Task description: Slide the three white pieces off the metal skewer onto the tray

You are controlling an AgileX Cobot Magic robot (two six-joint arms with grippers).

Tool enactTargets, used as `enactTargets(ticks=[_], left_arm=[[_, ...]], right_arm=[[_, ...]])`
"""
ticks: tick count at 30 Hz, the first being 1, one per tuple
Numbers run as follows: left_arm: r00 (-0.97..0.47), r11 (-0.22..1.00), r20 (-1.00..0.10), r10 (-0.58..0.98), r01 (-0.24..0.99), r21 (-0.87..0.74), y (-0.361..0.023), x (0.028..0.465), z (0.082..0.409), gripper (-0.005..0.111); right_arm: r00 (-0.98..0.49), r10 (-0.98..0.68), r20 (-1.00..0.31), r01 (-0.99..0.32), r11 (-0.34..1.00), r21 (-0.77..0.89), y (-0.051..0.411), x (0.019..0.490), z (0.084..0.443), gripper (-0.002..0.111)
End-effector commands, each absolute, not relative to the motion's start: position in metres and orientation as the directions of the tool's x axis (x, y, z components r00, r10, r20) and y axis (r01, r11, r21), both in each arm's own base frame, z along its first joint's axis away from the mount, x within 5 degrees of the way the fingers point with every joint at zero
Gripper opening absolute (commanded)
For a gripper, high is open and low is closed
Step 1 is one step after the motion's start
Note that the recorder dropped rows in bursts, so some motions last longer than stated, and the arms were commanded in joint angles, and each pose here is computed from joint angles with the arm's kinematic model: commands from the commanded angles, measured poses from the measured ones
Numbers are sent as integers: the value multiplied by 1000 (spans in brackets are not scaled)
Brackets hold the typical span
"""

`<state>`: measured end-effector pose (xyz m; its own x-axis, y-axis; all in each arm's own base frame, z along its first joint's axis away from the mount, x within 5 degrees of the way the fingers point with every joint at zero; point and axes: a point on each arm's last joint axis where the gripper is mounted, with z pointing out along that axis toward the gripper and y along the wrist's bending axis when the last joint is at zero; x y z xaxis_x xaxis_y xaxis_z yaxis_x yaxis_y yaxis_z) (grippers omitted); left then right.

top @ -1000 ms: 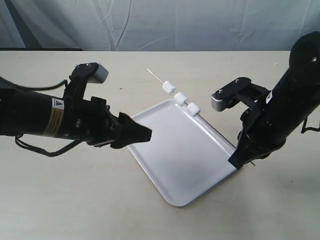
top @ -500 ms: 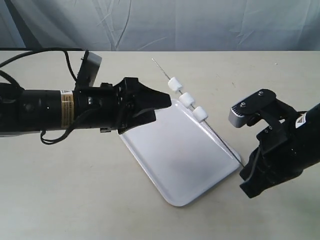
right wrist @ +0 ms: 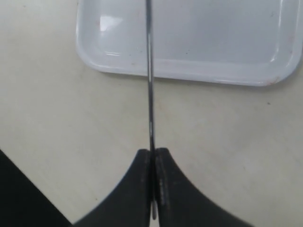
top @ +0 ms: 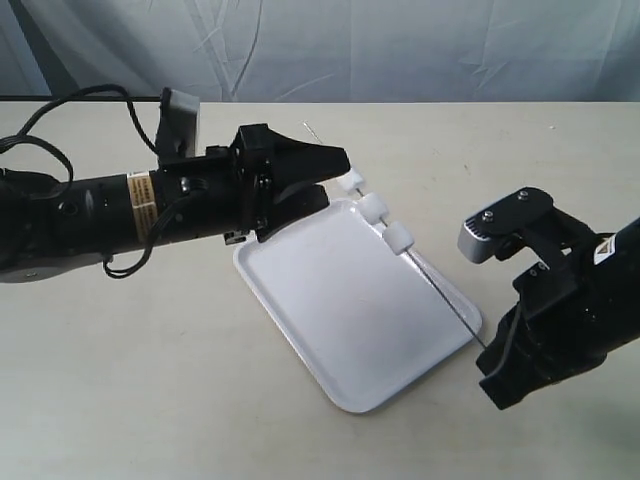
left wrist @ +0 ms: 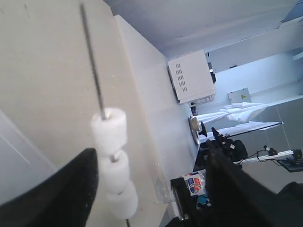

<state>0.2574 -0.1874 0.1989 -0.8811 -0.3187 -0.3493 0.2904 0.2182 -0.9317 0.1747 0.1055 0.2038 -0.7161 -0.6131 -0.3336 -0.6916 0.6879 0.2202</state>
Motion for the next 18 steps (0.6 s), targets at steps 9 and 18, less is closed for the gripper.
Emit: enactTargets(ticks=[9,18], left_arm=[[-869,287,-405,-286,325,-901,-194,269,206,62],[-870,303,-402,-285,316,-899,-194,270,204,62]], right_arm=[[-706,-621,-340,-702,674,228,106,171,200,-1],[-714,-610,-343,-695,677,243,107,171,200,-1]])
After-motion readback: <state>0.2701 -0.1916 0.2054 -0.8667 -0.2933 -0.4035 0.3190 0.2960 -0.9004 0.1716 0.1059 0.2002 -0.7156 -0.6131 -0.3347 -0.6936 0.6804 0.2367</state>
